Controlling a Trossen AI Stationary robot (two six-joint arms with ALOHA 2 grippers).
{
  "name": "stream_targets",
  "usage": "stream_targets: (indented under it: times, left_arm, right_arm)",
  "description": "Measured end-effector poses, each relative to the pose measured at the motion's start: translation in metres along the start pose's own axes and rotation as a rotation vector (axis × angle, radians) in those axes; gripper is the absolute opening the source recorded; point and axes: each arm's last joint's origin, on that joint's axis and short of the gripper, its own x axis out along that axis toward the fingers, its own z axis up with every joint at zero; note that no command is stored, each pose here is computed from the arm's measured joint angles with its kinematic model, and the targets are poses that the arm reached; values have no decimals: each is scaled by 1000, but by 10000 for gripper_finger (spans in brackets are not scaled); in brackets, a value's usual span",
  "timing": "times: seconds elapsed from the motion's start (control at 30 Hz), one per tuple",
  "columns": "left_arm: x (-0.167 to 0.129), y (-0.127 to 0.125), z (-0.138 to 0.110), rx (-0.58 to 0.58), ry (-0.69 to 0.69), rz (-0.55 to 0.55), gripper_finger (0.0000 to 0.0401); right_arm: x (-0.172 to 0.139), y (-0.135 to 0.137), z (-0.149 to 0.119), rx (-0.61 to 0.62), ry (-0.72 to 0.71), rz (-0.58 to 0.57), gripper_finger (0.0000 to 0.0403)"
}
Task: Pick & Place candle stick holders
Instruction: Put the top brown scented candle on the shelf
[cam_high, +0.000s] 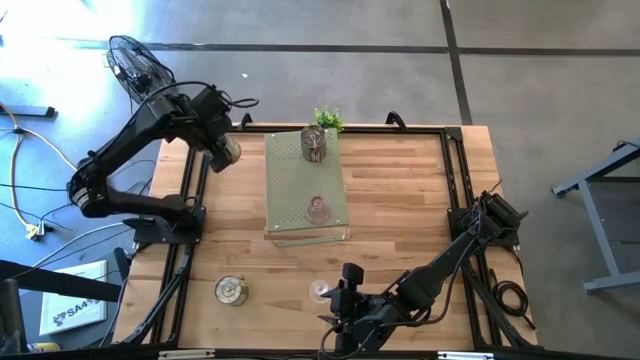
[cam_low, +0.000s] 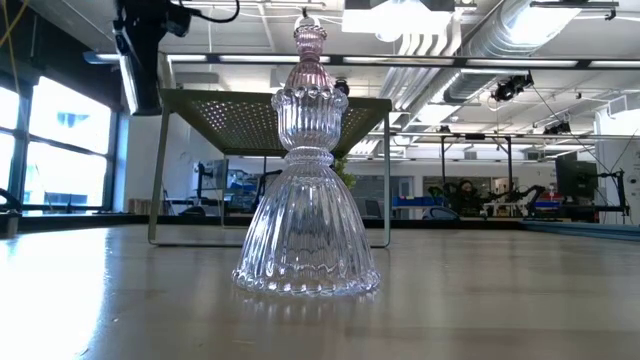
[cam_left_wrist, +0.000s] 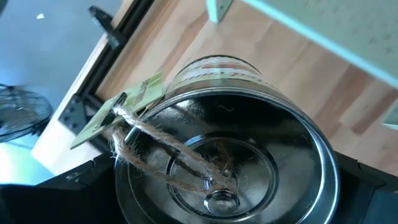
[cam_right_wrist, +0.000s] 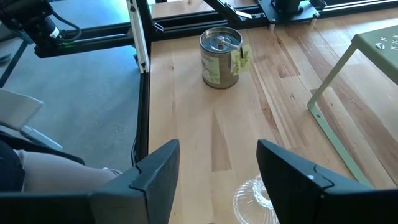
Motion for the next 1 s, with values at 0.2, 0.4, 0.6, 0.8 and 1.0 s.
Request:
stream_targets:
  times: [0.2,0.4,0.6,0.8,1.0]
  left_arm:
    - [0,0,12,-1,0,-26,356]
    - [5,-5,27,19,1,-45,356]
    - [6,-22,45,75,-34,-70,356]
    - [2,-37,62,129,-56,-92,356]
    - [-1,-47,79,160,-76,-105,356]
  right_arm:
    - [0,0,0,13,-1,-1,209]
    - [0,0,0,17,0,0,209]
    - [0,0,0,25,0,0,209]
    - [0,0,0,48,0,1,209]
    - [-2,3,-2,74,-1,4,209]
